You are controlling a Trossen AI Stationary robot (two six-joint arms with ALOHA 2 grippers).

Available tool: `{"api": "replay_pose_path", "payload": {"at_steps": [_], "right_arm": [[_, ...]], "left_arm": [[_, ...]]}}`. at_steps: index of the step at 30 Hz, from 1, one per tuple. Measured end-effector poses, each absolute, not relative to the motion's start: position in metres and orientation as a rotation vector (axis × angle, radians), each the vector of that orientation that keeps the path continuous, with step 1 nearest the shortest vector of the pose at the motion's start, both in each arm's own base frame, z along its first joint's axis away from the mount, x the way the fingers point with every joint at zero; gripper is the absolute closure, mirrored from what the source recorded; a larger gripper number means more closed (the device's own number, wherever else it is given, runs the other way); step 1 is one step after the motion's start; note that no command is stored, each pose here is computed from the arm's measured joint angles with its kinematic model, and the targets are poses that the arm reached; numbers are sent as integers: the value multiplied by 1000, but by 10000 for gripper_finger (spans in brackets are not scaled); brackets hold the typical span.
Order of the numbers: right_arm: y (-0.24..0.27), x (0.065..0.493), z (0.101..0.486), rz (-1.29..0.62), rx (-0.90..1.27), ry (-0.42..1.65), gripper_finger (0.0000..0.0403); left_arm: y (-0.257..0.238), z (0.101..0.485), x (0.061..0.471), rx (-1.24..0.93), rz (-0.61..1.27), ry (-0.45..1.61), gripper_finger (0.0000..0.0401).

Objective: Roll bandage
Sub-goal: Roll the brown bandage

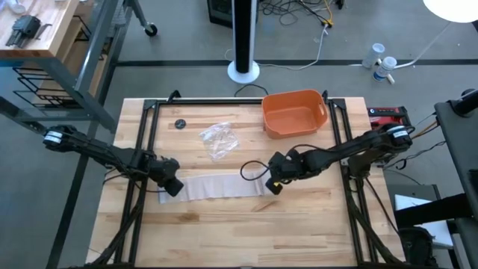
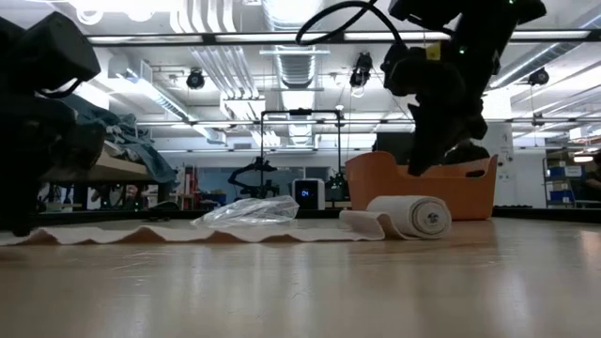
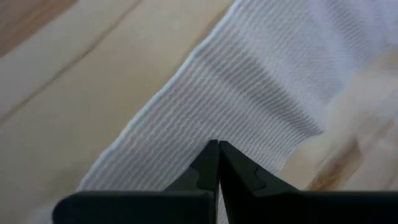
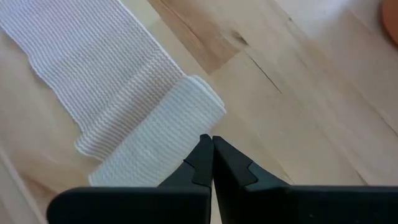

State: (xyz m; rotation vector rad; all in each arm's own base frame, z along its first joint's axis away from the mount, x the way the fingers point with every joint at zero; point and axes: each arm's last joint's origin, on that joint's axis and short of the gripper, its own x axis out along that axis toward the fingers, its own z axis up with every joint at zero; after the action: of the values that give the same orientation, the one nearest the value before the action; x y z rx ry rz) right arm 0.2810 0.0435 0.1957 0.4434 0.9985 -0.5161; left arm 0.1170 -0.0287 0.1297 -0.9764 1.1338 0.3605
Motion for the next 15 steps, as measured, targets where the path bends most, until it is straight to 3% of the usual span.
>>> {"api": "replay_pose_path", "payload": {"at_steps": [9, 15], "right_arm": [[42, 274, 203, -469, 487, 993, 403], [45, 276, 184, -376, 546, 963, 403]], "left_arm": [[-26, 169, 131, -744, 368, 993, 401], [-25, 210, 145, -556, 373, 840, 401]]}}
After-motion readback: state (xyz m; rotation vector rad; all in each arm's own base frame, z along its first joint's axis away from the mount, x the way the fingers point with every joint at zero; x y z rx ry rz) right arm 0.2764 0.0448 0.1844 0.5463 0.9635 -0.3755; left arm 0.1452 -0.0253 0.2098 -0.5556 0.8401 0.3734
